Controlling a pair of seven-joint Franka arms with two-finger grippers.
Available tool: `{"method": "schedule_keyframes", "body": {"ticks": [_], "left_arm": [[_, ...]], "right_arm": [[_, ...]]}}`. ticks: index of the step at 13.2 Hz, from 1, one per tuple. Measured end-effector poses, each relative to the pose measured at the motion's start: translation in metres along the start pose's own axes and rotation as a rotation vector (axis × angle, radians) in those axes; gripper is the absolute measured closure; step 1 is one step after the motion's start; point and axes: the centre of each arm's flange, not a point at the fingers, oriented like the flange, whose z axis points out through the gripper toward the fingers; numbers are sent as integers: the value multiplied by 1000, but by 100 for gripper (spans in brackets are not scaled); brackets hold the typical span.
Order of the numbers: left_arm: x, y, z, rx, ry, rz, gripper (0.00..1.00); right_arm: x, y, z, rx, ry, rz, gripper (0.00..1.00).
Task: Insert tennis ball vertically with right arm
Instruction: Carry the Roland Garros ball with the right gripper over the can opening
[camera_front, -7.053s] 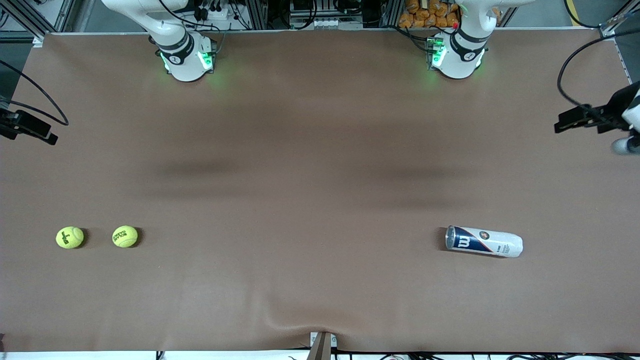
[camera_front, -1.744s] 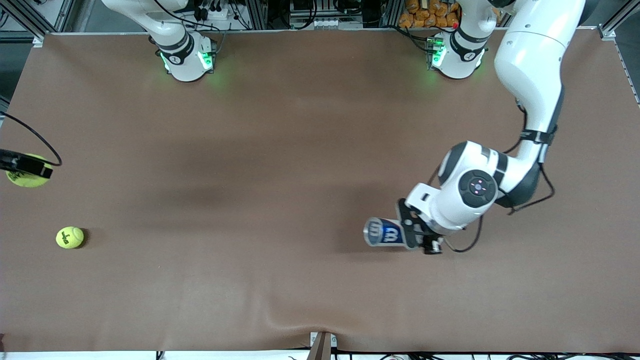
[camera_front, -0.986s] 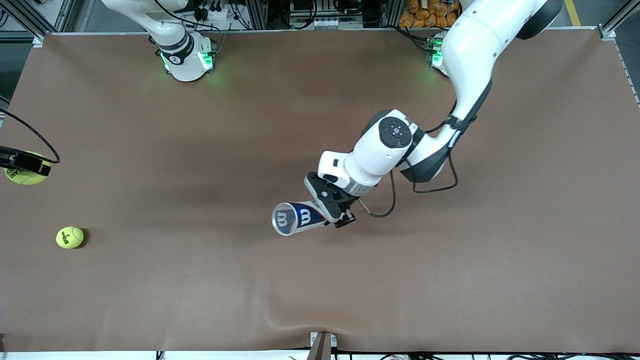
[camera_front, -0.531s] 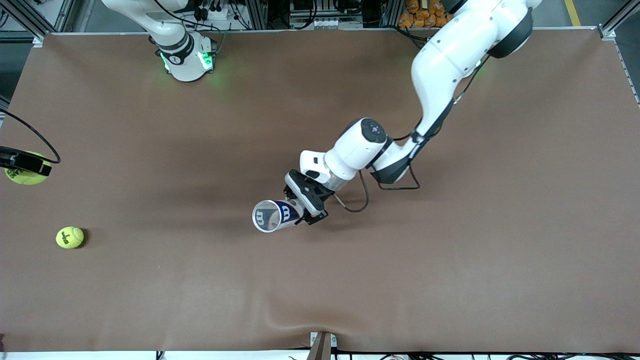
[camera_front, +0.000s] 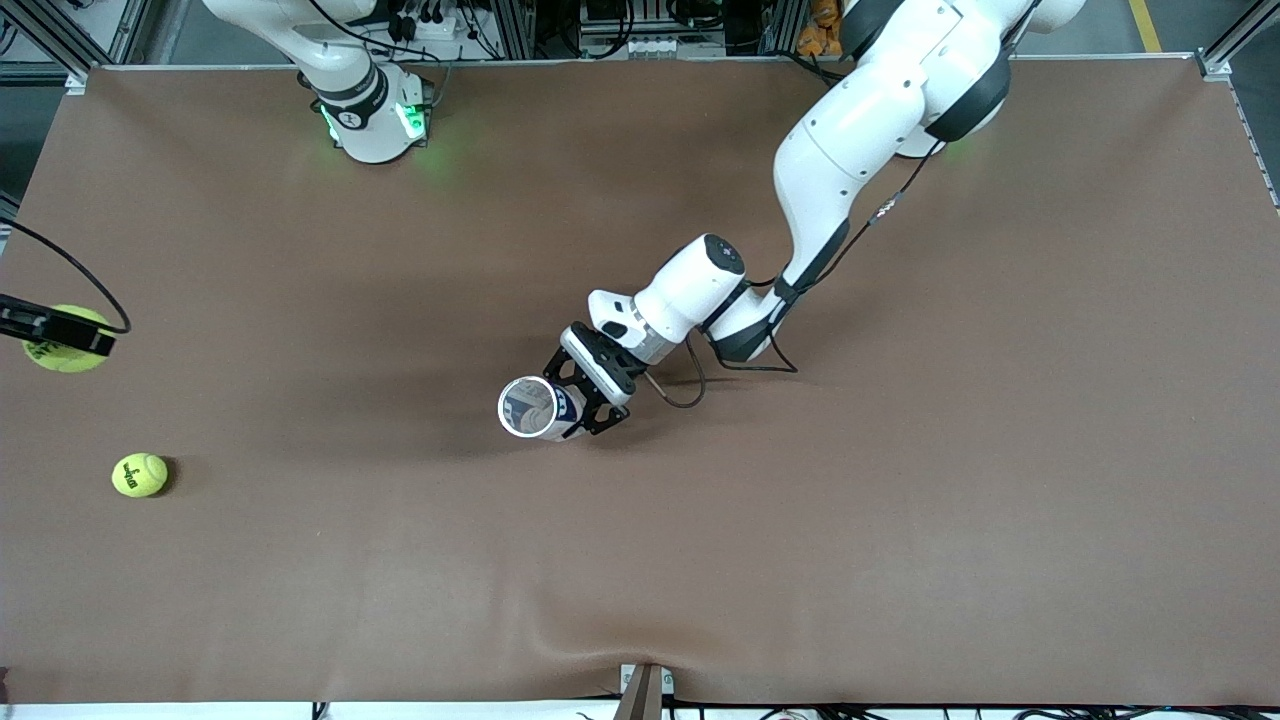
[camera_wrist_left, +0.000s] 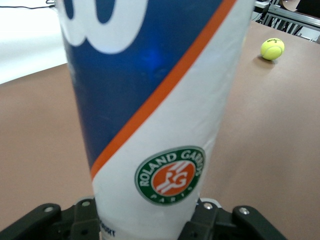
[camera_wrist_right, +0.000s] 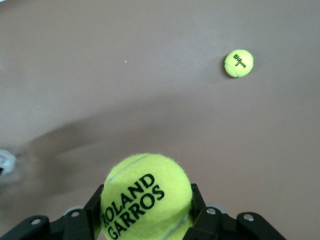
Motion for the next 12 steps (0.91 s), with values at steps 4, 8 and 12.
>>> {"method": "schedule_keyframes", "body": {"ticks": [4, 8, 12], "left_arm": [[-37, 17, 14, 27, 20, 12, 42], [-53, 20, 19, 35, 23, 15, 40], [-58, 19, 21, 37, 22, 15, 39]], "right_arm": [[-10, -82, 14, 1, 21, 144, 32], [-19, -172, 53, -4, 41, 270, 32], [-39, -261, 98, 3, 74, 373, 32]]}}
